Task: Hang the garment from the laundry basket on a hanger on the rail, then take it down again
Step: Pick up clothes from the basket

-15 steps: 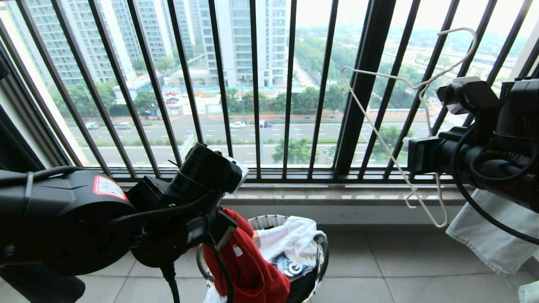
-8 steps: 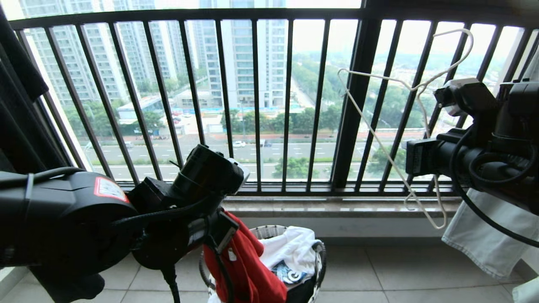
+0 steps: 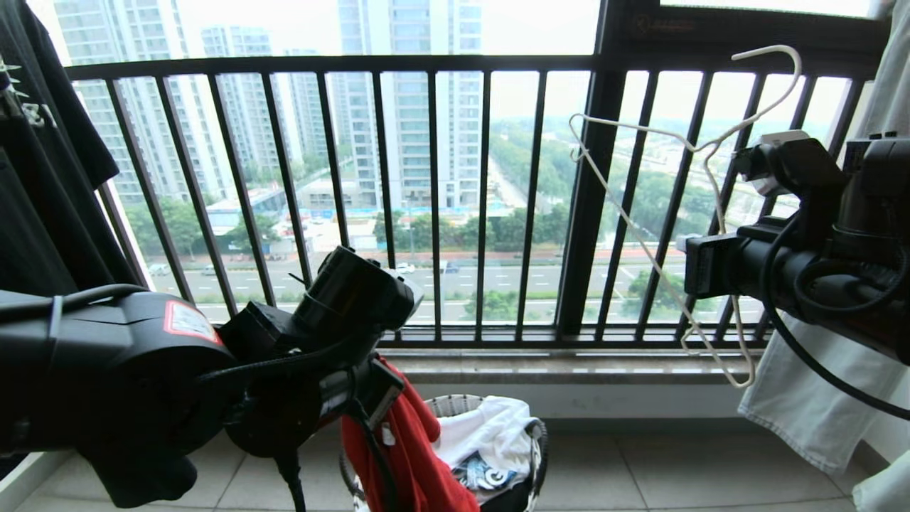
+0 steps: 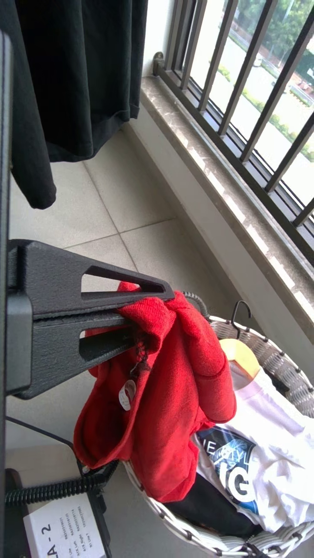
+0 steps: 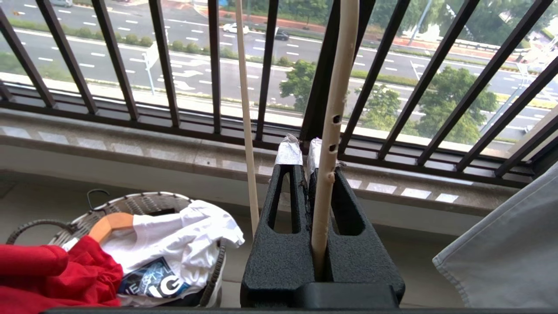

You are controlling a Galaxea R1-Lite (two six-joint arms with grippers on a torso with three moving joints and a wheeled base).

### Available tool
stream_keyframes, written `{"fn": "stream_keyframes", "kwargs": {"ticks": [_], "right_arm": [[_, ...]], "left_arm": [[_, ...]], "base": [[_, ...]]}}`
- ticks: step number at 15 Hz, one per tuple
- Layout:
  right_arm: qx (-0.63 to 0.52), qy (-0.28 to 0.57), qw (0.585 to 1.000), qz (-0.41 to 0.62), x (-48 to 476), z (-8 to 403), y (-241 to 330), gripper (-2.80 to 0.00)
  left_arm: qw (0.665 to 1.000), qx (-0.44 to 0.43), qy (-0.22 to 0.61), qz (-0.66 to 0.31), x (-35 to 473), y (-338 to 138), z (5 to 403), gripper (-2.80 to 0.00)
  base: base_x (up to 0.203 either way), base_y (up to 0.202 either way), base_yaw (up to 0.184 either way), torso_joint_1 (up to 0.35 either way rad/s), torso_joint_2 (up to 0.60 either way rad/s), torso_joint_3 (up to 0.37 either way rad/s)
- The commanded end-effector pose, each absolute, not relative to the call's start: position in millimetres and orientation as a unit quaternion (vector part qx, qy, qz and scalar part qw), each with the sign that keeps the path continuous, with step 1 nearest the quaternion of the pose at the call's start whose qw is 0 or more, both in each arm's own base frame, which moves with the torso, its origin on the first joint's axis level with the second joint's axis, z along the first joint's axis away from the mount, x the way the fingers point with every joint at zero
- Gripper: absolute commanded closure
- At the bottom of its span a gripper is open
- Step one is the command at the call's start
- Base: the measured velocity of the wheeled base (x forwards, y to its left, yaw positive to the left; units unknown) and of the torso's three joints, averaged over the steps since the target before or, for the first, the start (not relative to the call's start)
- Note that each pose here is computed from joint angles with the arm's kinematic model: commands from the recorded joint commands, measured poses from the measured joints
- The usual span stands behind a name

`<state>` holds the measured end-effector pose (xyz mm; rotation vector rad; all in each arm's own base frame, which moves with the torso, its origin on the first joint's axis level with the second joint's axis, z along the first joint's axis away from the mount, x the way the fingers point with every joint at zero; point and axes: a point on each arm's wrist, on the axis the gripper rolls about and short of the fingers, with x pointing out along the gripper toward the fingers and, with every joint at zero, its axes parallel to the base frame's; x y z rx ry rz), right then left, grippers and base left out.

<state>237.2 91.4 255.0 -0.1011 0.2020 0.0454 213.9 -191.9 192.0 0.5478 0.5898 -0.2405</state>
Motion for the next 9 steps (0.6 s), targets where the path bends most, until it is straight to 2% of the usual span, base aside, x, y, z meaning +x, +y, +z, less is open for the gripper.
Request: {"fn": "stream_keyframes", "kwargs": {"ticks": [1, 9], "right_arm": [[-0.052, 0.104, 0.993, 0.022, 238, 253, 92, 0.00], [-0.082, 0.150, 0.984, 0.047, 237, 236, 102, 0.00]], "left_arm": [[0.915, 0.263, 0.284, -0.114, 215, -192, 194, 0.00], [0.951, 0.199, 0.218, -0.091, 233, -188, 216, 0.00]], "base": [[0.000, 0.000, 0.000, 0.005, 0.00, 0.029], [0.000, 0.000, 0.000, 0.000, 0.00, 0.000]]}}
